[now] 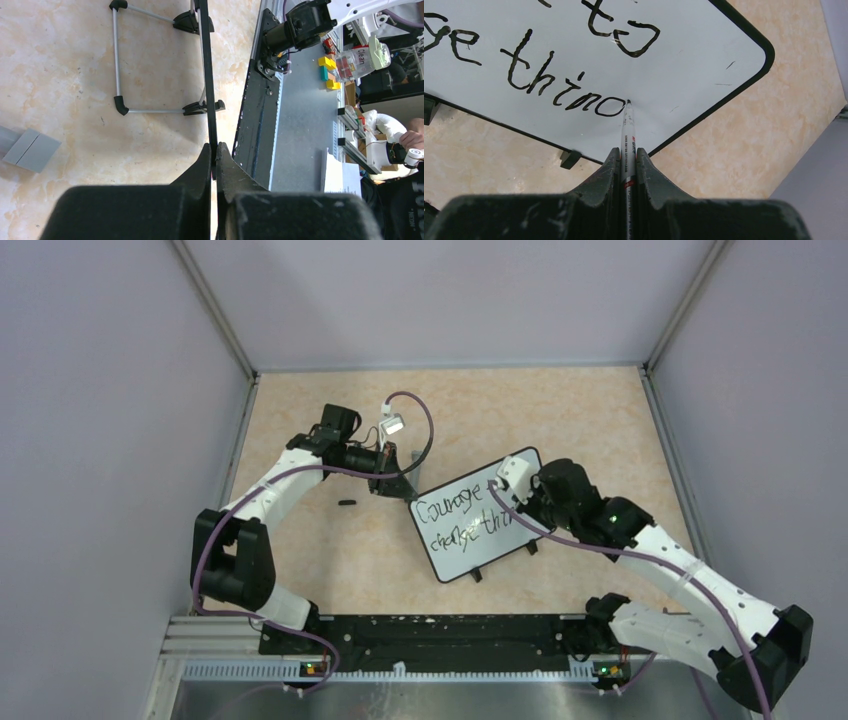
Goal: Write a sentence on the whiteboard
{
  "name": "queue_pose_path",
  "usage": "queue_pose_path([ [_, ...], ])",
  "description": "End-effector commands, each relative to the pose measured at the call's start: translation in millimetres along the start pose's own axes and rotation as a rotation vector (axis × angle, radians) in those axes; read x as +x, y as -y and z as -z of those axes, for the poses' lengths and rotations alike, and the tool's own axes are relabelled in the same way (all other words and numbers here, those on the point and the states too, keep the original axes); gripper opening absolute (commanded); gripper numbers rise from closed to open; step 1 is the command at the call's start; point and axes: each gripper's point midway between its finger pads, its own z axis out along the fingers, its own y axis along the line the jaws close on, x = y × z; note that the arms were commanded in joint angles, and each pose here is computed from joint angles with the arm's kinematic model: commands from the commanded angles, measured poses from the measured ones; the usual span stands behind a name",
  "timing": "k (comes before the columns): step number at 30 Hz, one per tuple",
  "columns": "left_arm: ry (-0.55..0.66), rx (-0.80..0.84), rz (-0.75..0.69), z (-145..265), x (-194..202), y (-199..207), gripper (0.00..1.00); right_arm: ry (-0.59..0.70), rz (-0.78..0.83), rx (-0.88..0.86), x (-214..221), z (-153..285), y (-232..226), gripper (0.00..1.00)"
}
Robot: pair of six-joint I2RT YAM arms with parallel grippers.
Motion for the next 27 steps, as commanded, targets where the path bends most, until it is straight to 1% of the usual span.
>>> queue_pose_path([
  [1,-0.021,-0.028,-0.018,-3.6,2.7,-9.1,0.0,0.001,-0.008,0.007,-3.4,-1.1,3.7,0.0],
  [11,-0.021,-0.026,-0.018,-3.8,2.7,-9.4,0.0,-0.088,0.027,-0.075,19.8,-6.8,-14.4,0.0],
  [20,-0.022,-0.027,-0.016,-3.9,3.0,-9.6,0.0,-0.122,0.058,-0.189,25.5,-11.7,-34.0,0.0],
  [24,-0.021,-0.029,-0.019,-3.7,2.5,-9.8,0.0,-0.109,0.066,-0.222,23.0,-12.2,-39.4,0.0],
  [27,-0.023,-0.029,-0.015,-4.1,3.1,-10.6,0.0,-0.068,0.054,-0.214,12.9,-9.8,-36.8,0.0],
])
